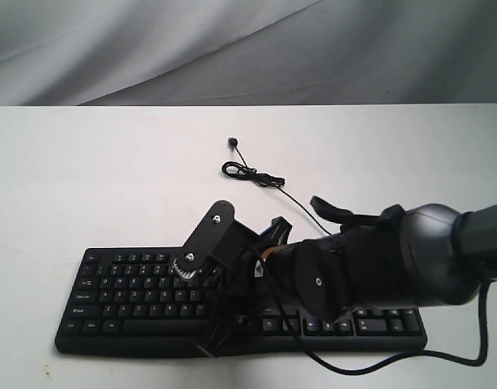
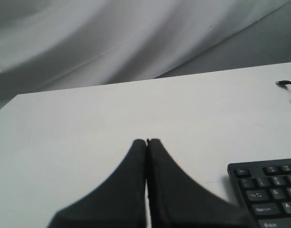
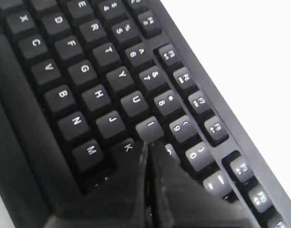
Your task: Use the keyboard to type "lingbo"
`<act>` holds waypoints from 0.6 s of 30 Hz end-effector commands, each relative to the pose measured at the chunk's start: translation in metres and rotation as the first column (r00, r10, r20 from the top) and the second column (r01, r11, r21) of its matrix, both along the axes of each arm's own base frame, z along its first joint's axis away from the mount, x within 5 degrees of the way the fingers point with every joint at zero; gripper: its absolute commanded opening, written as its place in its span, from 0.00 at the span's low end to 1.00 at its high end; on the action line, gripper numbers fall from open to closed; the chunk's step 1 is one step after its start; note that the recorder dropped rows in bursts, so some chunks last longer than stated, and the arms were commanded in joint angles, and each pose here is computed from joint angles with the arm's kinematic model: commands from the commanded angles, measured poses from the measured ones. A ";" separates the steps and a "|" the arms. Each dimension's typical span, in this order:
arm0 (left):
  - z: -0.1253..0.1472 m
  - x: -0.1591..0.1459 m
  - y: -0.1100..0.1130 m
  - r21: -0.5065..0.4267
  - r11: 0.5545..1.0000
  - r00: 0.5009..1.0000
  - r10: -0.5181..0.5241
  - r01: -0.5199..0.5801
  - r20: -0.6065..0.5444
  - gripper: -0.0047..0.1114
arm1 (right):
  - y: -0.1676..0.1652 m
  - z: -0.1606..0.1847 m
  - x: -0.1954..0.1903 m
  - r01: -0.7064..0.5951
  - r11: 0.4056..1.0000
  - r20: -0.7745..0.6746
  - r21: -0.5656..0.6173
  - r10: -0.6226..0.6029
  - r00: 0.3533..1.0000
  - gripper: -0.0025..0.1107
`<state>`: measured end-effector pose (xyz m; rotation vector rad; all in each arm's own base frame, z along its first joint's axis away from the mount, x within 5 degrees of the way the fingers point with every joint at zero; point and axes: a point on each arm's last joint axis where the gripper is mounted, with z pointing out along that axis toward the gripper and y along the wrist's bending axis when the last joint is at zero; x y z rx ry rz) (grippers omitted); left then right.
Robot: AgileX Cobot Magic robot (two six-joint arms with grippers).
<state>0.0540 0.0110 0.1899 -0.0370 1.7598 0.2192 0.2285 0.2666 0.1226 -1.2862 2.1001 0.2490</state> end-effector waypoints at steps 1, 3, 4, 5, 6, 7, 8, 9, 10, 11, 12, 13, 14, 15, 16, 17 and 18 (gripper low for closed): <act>0.000 0.000 -0.001 -0.005 1.000 1.000 -0.008 0.008 0.010 0.04 | -0.001 0.015 0.000 -0.020 1.000 0.036 0.020 0.019 0.999 0.02; 0.000 0.000 -0.001 -0.005 1.000 1.000 -0.008 0.008 0.010 0.04 | 0.001 0.018 0.001 -0.030 0.999 0.039 0.020 0.029 0.999 0.02; 0.000 0.000 -0.001 -0.005 1.000 1.000 -0.008 0.008 0.010 0.04 | 0.004 0.019 0.003 -0.036 0.999 0.047 0.022 0.035 0.998 0.02; 0.000 0.000 -0.001 -0.005 1.000 1.000 -0.008 0.008 0.010 0.04 | 0.005 0.019 0.004 -0.039 0.999 0.050 0.022 0.038 0.998 0.02; 0.000 0.000 -0.001 -0.005 1.000 1.000 -0.008 0.008 0.010 0.04 | 0.010 0.019 0.008 -0.041 0.999 0.056 0.027 0.040 0.998 0.02; 0.000 0.000 -0.001 -0.005 1.000 1.000 -0.008 0.008 0.010 0.04 | 0.012 0.019 0.010 -0.045 0.999 0.059 0.026 0.044 0.997 0.02; 0.000 0.000 -0.001 -0.005 1.000 1.000 -0.008 0.008 0.010 0.04 | 0.016 0.016 0.012 -0.054 0.998 0.054 0.019 0.052 0.997 0.02; 0.000 0.000 -0.001 -0.005 1.000 1.000 -0.008 0.008 0.010 0.04 | 0.017 0.015 0.013 -0.055 0.998 0.050 0.015 0.054 0.997 0.02; 0.000 0.000 -0.001 -0.005 1.000 1.000 -0.008 0.008 0.010 0.04 | 0.018 0.011 0.014 -0.058 0.998 0.045 0.008 0.058 0.997 0.02; 0.000 0.000 -0.001 -0.005 1.000 1.000 -0.008 0.008 0.010 0.04 | 0.018 0.009 0.015 -0.056 0.998 0.041 0.004 0.056 0.998 0.02; 0.000 0.000 -0.001 -0.005 1.000 1.000 -0.008 0.008 0.010 0.04 | 0.017 0.007 0.017 -0.053 0.999 0.039 0.000 0.052 0.998 0.02; 0.000 0.000 -0.001 -0.005 1.000 1.000 -0.008 0.008 0.010 0.04 | 0.016 0.007 0.017 -0.052 0.999 0.040 -0.001 0.052 0.998 0.02; 0.000 0.000 -0.001 -0.005 1.000 1.000 -0.008 0.008 0.010 0.04 | 0.017 0.007 0.017 -0.058 0.998 0.043 -0.004 0.058 0.997 0.02; 0.000 0.000 -0.001 -0.005 1.000 1.000 -0.008 0.008 0.010 0.04 | 0.017 0.008 0.017 -0.062 0.998 0.050 -0.006 0.062 0.997 0.02; 0.000 0.000 -0.001 -0.005 1.000 1.000 -0.008 0.008 0.010 0.04 | 0.017 0.005 0.017 -0.062 0.998 0.045 -0.011 0.063 0.997 0.02; 0.000 0.000 -0.001 -0.005 1.000 1.000 -0.008 0.008 0.010 0.04 | 0.017 0.003 0.017 -0.062 0.998 0.041 -0.015 0.063 0.997 0.02; 0.000 0.000 -0.001 -0.005 1.000 1.000 -0.008 0.008 0.010 0.04 | 0.017 -0.002 0.018 -0.061 0.998 0.035 -0.023 0.062 0.997 0.02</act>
